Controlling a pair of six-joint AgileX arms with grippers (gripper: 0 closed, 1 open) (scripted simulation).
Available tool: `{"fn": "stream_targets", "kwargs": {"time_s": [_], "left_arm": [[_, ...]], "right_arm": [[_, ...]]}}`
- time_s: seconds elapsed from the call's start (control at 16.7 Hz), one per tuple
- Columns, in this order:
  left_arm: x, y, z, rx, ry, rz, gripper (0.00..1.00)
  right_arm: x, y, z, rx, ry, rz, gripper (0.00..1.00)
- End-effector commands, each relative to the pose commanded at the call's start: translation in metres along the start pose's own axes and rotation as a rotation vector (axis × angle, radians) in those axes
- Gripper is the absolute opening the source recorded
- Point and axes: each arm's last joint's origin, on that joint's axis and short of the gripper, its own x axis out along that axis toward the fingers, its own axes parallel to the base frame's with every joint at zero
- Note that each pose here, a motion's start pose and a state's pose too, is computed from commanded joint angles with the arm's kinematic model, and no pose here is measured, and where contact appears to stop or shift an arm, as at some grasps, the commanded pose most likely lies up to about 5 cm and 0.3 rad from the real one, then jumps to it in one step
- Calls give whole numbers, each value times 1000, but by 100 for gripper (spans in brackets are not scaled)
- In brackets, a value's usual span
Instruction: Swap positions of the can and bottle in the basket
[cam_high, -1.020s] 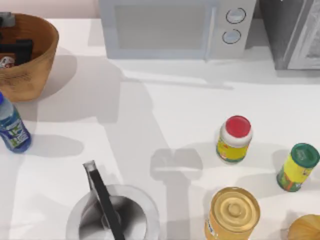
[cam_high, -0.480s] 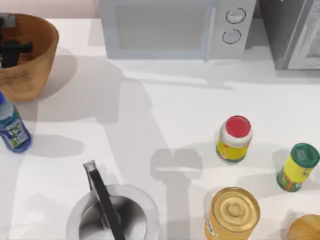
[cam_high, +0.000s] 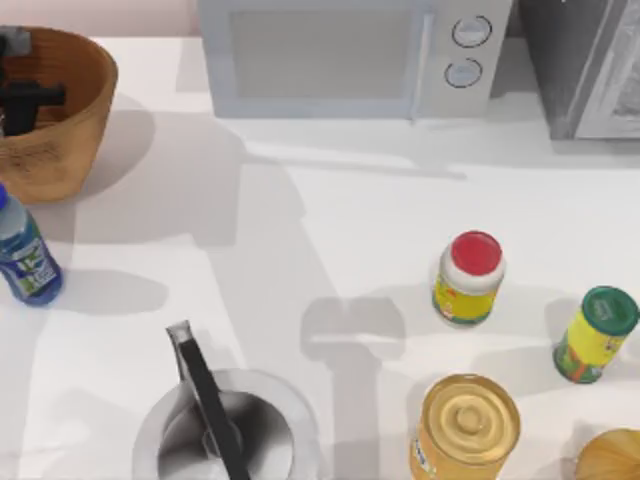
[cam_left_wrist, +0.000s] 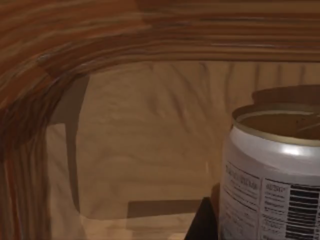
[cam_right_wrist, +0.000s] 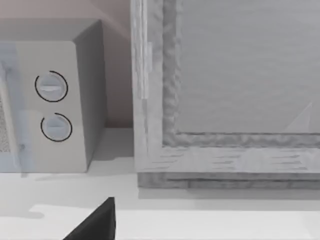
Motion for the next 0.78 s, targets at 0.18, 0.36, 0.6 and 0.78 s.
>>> {"fn": "stream_targets", "kwargs": {"time_s": [0.18,0.36,0.6,0.78], "left_arm": [[0,0,0,0,0,0,0],[-23,1,-5,-18,-28,11,0],[-60,-9,-16,-3,-128,25,0],[-107,-20,-44,3,-256,42,0]], "right_arm": [[0,0,0,0,0,0,100],[0,0,0,0,0,0,100],[0,0,0,0,0,0,100],[0,0,0,0,0,0,100]]}}
